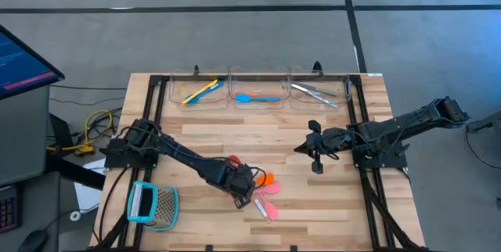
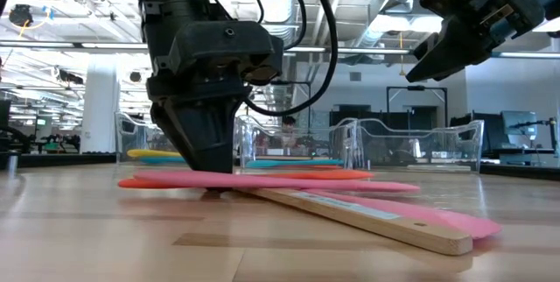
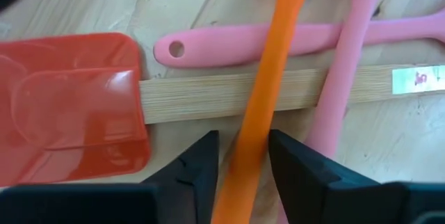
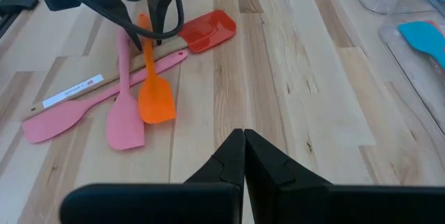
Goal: Pick & Place Kitchen Items
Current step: Put the orange spatula into the middle transparent bin
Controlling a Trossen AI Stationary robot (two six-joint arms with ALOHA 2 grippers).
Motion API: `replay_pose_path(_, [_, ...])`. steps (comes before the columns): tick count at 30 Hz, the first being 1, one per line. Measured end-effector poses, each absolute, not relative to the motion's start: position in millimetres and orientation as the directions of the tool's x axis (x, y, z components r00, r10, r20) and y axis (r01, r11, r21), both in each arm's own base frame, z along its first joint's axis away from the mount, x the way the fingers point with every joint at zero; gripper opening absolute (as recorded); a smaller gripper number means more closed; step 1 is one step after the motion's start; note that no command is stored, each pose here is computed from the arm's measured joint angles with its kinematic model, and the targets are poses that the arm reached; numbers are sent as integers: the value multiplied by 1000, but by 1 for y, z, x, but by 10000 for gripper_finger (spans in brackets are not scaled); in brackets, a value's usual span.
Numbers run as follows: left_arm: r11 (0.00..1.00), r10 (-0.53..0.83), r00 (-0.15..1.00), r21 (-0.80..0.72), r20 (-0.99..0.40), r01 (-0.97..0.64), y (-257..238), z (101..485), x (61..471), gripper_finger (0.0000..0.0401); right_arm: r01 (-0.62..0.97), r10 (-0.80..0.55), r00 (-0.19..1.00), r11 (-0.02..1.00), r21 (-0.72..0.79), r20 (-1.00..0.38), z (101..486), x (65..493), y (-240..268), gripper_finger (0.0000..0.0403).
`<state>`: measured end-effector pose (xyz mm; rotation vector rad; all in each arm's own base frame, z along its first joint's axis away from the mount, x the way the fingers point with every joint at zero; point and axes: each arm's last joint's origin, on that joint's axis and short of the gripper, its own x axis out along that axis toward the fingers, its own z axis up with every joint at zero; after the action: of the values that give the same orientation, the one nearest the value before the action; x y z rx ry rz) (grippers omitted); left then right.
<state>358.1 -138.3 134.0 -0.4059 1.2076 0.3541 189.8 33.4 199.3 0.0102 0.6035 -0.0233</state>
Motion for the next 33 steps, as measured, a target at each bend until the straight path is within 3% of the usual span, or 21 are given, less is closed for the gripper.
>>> replay_pose_path(10, [875, 42, 319, -119, -947, -469, -139, 134, 358, 13, 25, -19, 823, 1000, 3, -568, 199, 190, 33, 1])
replay_pose_path(23, [891, 15, 298, -123, -954, -438, -148, 147, 346, 7, 25, -19, 822, 1000, 3, -569, 199, 190, 33, 1])
replay_pose_path(33, [893, 156, 397, -43, -904, -449, -140, 188, 334, 3, 25, -19, 823, 1000, 3, -568, 199, 190, 33, 1])
